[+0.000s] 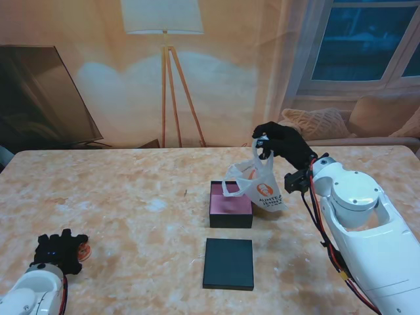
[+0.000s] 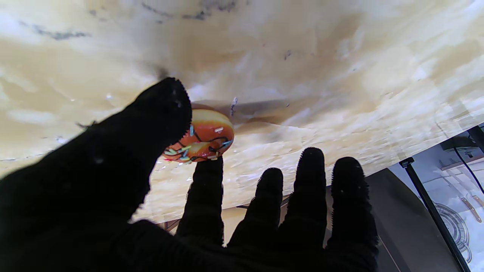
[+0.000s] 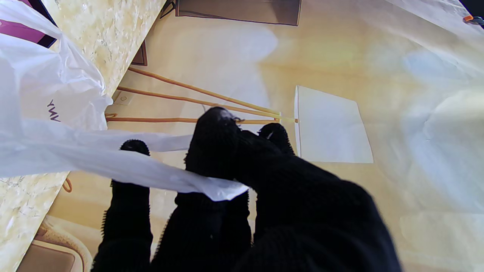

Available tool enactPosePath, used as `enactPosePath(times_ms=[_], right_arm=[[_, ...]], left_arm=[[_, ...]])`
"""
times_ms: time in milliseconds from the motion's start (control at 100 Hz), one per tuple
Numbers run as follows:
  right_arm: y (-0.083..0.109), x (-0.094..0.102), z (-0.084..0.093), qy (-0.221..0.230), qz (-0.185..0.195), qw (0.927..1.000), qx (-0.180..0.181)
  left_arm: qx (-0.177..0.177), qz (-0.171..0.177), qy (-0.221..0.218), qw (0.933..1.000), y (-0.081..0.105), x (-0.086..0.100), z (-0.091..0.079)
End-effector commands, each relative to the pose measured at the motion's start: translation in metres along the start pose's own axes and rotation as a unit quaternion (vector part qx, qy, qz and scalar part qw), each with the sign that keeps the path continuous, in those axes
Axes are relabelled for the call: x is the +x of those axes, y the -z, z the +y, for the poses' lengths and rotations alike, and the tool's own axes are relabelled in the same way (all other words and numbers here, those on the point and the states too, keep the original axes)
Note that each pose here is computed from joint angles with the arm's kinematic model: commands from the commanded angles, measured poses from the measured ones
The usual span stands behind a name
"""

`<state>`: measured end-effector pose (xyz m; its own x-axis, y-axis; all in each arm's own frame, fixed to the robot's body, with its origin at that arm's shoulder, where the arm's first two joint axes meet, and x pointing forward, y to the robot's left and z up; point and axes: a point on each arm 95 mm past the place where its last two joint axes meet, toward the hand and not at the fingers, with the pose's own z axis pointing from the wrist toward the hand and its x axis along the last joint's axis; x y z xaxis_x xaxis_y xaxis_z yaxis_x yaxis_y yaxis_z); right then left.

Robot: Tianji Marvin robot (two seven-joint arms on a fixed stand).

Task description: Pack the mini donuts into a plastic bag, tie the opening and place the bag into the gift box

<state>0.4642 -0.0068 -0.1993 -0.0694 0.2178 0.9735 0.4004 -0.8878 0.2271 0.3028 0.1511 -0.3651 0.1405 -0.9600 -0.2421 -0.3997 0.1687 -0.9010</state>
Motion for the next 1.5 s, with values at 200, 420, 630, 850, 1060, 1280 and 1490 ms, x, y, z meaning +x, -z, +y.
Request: enactPosePath(times_ms=[200, 420, 630, 850, 1060, 1280, 1490], right_arm=[[0.0, -0.002, -0.005, -0.002, -0.001, 0.9999, 0.01], [0.0, -0.002, -0.005, -0.002, -0.002, 1.0, 0.01], [0.0, -0.003, -0.005, -0.003, -0.002, 0.9999, 0.01], [0.001, -0.003, -0.005, -0.002, -0.002, 1.0, 0.009], [0.001, -0.003, -0.005, -0.002, -0.002, 1.0, 0.009], [0.001, -0.002, -0.005, -0.002, -0.002, 1.0, 0.009], [0.001, -0.002, -0.005, -0.002, -0.002, 1.0, 0.009]], left_arm=[[-0.007, -0.003, 0.016, 0.9999, -0.004, 0.005, 0.01], [-0.002, -0.005, 0.019, 0.9998, -0.005, 0.006, 0.01], [0.0, -0.002, 0.022, 0.9998, -0.006, 0.006, 0.01], [0.006, 0.004, 0.024, 0.9997, -0.007, 0.008, 0.011], [0.009, 0.017, 0.04, 0.999, -0.006, 0.01, 0.009], [0.009, 0.025, 0.048, 0.9985, -0.006, 0.011, 0.007], [0.015, 0.036, 0.063, 0.9972, -0.004, 0.012, 0.004]])
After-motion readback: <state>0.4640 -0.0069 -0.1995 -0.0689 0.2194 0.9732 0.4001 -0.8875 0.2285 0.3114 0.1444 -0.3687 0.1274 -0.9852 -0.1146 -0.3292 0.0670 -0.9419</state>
